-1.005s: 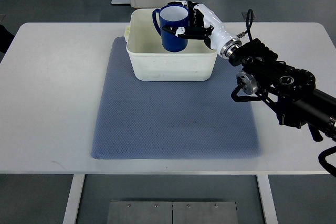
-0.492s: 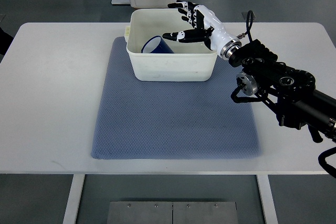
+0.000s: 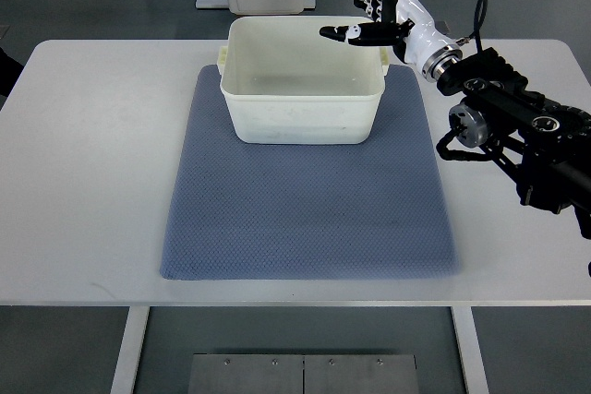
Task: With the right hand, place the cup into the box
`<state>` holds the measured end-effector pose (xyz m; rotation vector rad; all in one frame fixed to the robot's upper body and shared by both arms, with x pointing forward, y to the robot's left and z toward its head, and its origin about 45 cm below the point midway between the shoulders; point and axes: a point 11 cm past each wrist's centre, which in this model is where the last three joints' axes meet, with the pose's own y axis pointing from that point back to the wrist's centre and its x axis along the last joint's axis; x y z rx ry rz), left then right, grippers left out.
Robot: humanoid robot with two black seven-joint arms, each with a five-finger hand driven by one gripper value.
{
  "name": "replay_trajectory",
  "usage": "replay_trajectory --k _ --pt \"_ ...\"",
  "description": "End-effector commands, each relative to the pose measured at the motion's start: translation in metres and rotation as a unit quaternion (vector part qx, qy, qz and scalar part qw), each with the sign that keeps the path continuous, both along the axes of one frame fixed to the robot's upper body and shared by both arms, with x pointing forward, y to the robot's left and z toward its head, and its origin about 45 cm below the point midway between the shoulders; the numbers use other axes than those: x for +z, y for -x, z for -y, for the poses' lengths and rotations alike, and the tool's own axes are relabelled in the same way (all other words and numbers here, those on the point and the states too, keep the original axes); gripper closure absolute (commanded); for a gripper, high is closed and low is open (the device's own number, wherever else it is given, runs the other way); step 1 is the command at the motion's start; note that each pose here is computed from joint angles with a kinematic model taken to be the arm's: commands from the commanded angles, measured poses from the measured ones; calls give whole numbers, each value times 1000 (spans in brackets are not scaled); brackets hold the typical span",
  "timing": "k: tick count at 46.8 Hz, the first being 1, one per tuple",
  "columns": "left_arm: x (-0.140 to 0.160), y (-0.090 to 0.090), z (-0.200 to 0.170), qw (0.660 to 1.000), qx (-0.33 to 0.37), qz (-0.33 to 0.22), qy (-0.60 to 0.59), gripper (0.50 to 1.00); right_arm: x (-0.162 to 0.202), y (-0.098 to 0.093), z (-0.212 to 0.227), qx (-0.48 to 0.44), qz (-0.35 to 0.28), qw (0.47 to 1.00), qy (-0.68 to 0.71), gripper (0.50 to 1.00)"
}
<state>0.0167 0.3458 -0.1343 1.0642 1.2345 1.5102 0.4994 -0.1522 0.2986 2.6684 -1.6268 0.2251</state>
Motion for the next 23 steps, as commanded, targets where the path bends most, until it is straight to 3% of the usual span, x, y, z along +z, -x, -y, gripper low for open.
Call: replay_trajectory --k 1,11,23 --pt "0 0 0 1000 0 0 0 500 4 0 15 -7 4 1000 -1 513" --pt "0 0 0 1000 0 0 0 500 5 5 59 -33 -6 999 -24 509" --pt "0 0 0 1000 0 0 0 500 -20 19 101 -59 -53 992 -94 507"
